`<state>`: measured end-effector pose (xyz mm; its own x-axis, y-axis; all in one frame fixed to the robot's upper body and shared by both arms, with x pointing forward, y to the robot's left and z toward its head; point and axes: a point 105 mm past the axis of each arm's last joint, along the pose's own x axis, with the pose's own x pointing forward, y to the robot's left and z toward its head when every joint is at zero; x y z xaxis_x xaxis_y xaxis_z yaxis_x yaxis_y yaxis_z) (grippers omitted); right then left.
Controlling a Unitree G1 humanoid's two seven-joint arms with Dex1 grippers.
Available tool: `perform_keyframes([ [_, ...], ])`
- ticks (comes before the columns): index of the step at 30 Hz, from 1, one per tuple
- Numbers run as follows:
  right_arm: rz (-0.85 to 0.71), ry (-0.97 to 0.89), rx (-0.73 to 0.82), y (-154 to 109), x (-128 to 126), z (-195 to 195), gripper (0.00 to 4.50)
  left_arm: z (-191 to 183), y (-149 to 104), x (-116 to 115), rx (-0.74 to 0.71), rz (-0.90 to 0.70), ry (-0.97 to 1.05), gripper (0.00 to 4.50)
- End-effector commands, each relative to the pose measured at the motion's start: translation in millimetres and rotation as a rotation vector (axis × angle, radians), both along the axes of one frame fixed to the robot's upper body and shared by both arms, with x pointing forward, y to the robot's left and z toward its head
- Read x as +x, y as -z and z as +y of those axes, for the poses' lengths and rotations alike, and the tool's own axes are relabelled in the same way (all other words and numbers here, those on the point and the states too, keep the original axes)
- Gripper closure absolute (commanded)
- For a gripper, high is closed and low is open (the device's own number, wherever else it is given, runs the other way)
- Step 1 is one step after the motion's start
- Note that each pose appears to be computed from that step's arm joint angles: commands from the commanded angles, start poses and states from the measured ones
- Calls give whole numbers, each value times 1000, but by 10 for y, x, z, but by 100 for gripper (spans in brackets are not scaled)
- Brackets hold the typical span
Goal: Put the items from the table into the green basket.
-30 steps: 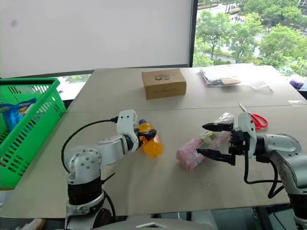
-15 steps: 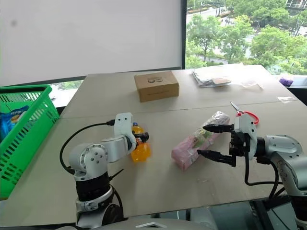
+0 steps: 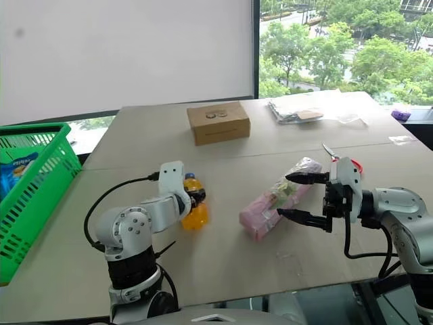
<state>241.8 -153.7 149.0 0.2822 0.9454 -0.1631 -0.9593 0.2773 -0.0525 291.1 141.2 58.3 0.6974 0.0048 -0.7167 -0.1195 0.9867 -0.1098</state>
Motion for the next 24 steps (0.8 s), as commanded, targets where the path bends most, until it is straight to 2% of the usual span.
perform_keyframes([
  [1, -47, -24, 5, -131, -2, 36, 0, 405, 226, -133, 103, 122, -128, 155],
  [5, -48, -29, 5, -132, 10, 48, 0, 444, 159, -93, 106, 94, -133, 155],
  [8, -50, -31, 10, -143, 19, 57, 0, 449, 8, 11, 102, -13, -117, 155],
  [13, -55, -39, 45, -183, 32, 101, 0, 651, -464, 266, 102, -295, -166, 155],
  [17, -65, -40, 97, -268, 70, 153, 0, 817, -739, 358, 198, -435, -163, 155],
  [21, -87, -54, 181, -426, 116, 266, 0, 1137, -1278, 463, 436, -620, -152, 155],
  [23, -94, -59, 198, -469, 132, 299, 0, 1236, -1429, 482, 480, -665, -172, 155],
  [24, -103, -69, 220, -521, 145, 344, 0, 1318, -1581, 487, 515, -704, -191, 155],
])
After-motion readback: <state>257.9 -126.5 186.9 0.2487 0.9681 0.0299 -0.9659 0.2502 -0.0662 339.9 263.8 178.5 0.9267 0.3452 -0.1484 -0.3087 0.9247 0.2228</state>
